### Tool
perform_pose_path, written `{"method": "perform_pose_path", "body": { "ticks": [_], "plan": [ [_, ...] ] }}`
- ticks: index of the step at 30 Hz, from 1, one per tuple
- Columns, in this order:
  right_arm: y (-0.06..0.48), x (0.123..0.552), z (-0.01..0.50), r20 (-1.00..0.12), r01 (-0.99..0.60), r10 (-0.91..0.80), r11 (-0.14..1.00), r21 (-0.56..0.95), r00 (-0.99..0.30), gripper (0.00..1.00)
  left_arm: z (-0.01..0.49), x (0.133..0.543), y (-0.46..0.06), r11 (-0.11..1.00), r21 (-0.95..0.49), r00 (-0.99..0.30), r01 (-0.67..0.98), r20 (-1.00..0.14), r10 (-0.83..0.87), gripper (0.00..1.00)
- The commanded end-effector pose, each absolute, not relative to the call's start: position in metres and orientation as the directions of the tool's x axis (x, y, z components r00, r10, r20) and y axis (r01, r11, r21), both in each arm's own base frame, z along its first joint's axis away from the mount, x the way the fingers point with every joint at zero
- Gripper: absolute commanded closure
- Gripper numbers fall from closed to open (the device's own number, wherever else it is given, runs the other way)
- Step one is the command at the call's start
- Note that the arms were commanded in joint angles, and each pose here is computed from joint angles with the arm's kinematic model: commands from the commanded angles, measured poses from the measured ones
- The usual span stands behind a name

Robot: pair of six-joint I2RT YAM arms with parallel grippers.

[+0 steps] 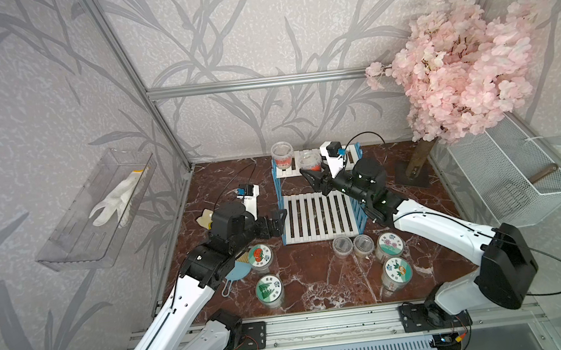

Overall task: Place the seed container on the shelf
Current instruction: Place the seed jar on the shelf.

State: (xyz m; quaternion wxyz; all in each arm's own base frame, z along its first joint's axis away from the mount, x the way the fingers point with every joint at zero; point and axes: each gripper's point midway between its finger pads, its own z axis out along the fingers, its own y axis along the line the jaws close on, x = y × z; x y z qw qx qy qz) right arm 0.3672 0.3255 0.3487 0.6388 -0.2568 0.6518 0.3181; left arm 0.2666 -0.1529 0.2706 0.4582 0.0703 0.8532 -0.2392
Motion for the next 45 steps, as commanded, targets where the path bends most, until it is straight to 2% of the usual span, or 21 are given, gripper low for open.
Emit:
{"method": "perform_pose_path", "body": {
  "ticks": [1,16,25,37,45],
  "plan": [
    [0.317,0.387,0.368,-0.994,-0.689,0.105,0.719,0.093,-0.025,0.36,0.272,0.266,-0.153,0.868,-0.350,-0.563,0.351,-0.820,-0.103,0.00],
    [0.322,0.436,0.349,-0.997,-0.615,0.047,0.785,0.070,-0.053,0.36,0.265,0.264,-0.151,0.875,-0.338,-0.576,0.345,-0.813,-0.087,0.00],
    [0.320,0.436,0.339,-0.996,-0.604,0.021,0.794,0.069,-0.087,0.33,0.265,0.264,-0.149,0.880,-0.336,-0.577,0.336,-0.812,-0.090,0.00],
    [0.317,0.418,0.348,-0.995,-0.639,-0.011,0.767,0.053,-0.097,0.22,0.267,0.267,-0.153,0.874,-0.340,-0.581,0.346,-0.810,-0.085,0.00],
    [0.306,0.390,0.354,-0.989,-0.680,-0.071,0.733,0.039,-0.133,0.07,0.264,0.266,-0.160,0.859,-0.344,-0.597,0.378,-0.800,-0.057,0.00]
  ]
}}
